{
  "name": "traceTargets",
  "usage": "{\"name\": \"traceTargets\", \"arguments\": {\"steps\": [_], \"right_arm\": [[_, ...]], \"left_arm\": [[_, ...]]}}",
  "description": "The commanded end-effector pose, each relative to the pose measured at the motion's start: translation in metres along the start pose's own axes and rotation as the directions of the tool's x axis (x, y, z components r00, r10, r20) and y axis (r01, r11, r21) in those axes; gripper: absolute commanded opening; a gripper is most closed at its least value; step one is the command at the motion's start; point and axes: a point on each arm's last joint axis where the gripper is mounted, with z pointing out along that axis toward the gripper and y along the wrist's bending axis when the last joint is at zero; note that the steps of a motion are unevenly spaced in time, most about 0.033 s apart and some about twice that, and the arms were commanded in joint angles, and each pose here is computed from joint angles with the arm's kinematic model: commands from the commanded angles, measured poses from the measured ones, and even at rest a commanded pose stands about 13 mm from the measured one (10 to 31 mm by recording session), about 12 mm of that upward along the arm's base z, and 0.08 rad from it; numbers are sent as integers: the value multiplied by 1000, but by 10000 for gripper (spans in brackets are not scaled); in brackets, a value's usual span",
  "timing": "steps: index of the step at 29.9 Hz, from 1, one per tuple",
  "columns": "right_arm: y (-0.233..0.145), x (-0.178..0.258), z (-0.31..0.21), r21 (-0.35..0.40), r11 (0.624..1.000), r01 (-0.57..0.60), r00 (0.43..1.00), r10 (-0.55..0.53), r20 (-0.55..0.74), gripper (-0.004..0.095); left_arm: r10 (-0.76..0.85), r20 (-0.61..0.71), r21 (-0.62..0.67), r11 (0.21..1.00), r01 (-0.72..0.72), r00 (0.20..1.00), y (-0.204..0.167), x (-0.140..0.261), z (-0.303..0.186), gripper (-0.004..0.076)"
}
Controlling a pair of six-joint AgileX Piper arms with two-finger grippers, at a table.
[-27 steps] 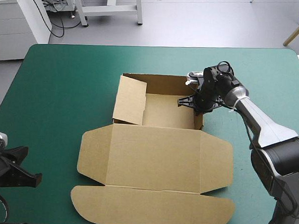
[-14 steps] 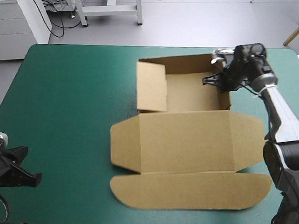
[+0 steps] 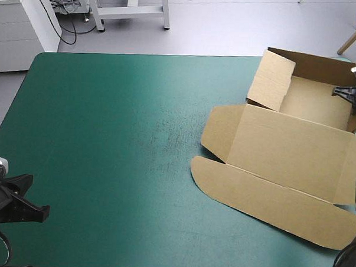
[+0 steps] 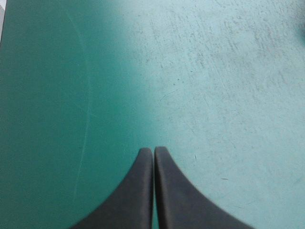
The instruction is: Fold the box
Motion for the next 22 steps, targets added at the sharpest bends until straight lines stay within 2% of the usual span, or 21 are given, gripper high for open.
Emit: {"name": "traceTargets", "arguments": {"steps": [1, 3, 5, 7, 11, 13, 14, 17, 22], "right_arm": [[-29, -5, -26, 26, 999, -29, 995, 27, 92, 13], [-38, -5, -24, 34, 998, -46, 995, 43, 87, 78], [-43, -4, -24, 38, 998, -57, 995, 54, 87, 192], [-46, -4, -24, 42, 997, -60, 995, 56, 87, 342], [-46, -4, -24, 41, 997, -59, 995, 55, 87, 748], [-44, -4, -26, 19, 998, -65, 994, 63, 93, 890], [-43, -4, -28, 17, 998, -65, 993, 63, 98, 924], [-43, -2, -48, 19, 998, -54, 989, 51, 138, 928], [-37, 11, -116, 20, 999, -27, 960, 20, 279, 928]], "left_arm": [[-7, -26, -20, 1000, 7, 1000, 2, 0, -3, -10], [-7, -26, -20, 1000, 7, 1000, 2, 0, -3, -10], [-7, -26, -20, 1000, 7, 1000, 2, 0, -3, -10], [-7, -29, -20, 1000, 7, 1000, 2, 0, -3, -10], [-7, -29, -20, 1000, 7, 1000, 2, 0, -3, -10], [-7, -29, -23, 1000, 6, 1000, 3, 0, -3, -10], [-7, -29, -23, 1000, 6, 1000, 3, 0, -3, -10], [-6, -29, -25, 1000, 5, 1000, 3, 0, -3, -10], [-5, -26, -27, 1000, 5, 1000, 3, 0, -3, -10]]}}
